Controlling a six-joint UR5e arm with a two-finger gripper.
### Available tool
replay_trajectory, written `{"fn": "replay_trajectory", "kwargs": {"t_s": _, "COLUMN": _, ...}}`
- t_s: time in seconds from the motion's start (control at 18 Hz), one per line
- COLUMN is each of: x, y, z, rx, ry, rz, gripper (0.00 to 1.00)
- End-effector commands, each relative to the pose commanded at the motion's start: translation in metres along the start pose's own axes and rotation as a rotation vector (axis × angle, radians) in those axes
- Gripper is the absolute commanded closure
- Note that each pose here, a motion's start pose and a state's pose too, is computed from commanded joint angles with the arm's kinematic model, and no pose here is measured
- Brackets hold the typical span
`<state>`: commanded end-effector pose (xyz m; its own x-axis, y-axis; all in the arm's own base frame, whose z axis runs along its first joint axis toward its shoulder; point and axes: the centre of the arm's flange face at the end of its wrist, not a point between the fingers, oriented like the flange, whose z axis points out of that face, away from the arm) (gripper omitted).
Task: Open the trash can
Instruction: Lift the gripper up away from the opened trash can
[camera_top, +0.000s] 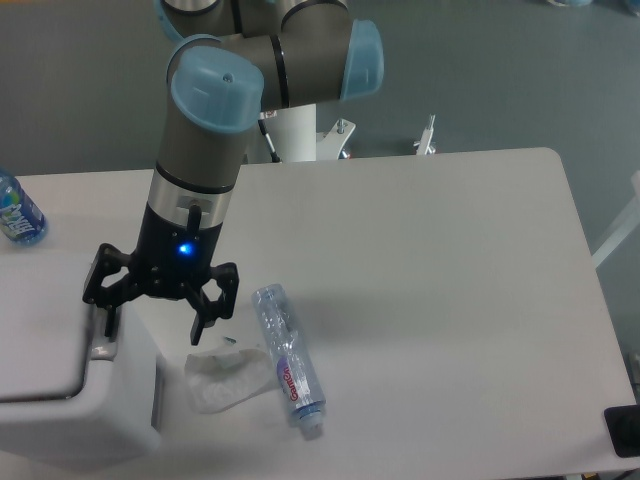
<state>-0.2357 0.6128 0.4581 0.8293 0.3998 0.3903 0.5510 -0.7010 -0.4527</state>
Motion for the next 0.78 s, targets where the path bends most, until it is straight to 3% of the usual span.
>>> {"fn": "replay_trajectory", "kwargs": {"t_s": 0.28, "x": 0.003, "y": -0.003, "z": -0.004, "rx": 0.009, "ry": 0.001, "rz": 0.006, "gripper": 0.0}}
{"fn": "replay_trajectory", "kwargs": {"t_s": 0.44, "x": 0.014, "y": -0.026, "z": -0.033, "rx": 0.084, "ry": -0.002, "rz": 0.037, "gripper": 0.0}}
{"fn": "replay_trajectory", "kwargs": {"t_s": 0.5, "x": 0.014, "y": -0.036, "z": -0.047, "rx": 0.118, "ry": -0.027, "rz": 0.045, "gripper": 0.0}}
{"fn": "replay_trajectory", "kwargs": {"t_s": 0.67, "x": -0.02, "y": -0.055, "z": -0.099, "rx": 0.211, "ry": -0.196, "rz": 0.01, "gripper": 0.0}}
{"fn": "replay_trajectory", "kwargs": {"t_s": 0.78, "x": -0.045, "y": -0.059, "z": -0.128, "rx": 0.25, "ry": -0.241, "rz": -0.016, "gripper": 0.0}}
